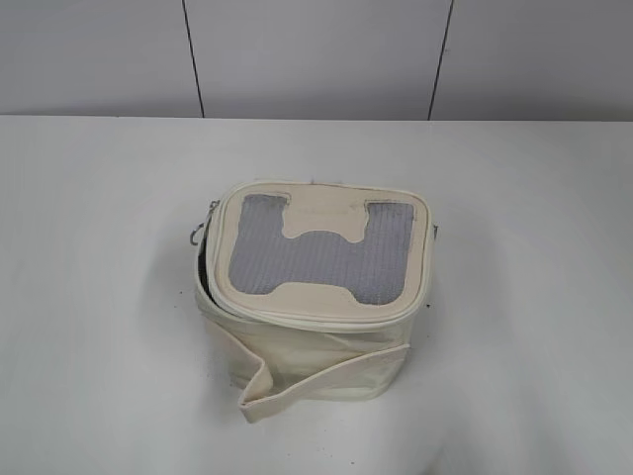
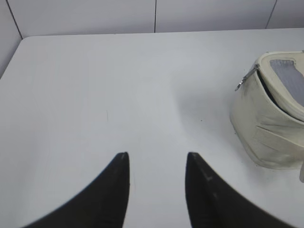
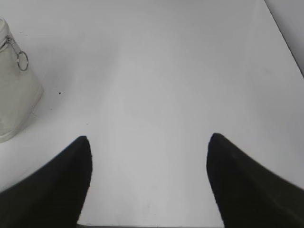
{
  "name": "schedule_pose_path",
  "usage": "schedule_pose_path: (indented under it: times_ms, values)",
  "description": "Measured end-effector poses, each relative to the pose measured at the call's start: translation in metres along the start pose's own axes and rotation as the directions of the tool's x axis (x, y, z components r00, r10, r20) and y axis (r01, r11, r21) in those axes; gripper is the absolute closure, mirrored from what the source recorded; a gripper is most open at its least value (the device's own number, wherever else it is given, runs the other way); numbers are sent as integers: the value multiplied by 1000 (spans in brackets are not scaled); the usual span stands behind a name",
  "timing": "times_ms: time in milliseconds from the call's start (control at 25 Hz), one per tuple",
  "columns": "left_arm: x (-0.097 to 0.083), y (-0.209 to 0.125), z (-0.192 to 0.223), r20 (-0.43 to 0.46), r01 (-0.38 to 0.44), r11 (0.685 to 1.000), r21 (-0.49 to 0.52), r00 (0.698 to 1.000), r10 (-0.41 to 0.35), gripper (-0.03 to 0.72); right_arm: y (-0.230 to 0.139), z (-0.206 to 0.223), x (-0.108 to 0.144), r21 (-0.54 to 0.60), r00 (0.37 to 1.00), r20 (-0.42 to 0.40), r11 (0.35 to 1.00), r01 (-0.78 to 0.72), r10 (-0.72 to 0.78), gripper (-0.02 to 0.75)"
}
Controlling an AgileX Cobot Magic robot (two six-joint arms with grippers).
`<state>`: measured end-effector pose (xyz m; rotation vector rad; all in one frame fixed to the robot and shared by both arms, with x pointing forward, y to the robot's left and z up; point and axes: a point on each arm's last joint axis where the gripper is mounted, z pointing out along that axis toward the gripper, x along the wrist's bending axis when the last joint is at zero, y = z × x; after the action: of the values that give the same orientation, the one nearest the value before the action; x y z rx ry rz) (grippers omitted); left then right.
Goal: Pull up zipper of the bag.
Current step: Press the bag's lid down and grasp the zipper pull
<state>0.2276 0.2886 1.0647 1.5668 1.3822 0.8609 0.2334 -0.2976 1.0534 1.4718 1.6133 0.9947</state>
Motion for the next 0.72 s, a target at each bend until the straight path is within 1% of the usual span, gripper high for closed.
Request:
schedule_pose_path:
  times_ms: [720]
  values:
    - [0, 0, 0, 0, 0, 1000, 0, 1000, 0, 380, 0, 0, 0, 0, 1000, 0, 1000, 0, 0, 151]
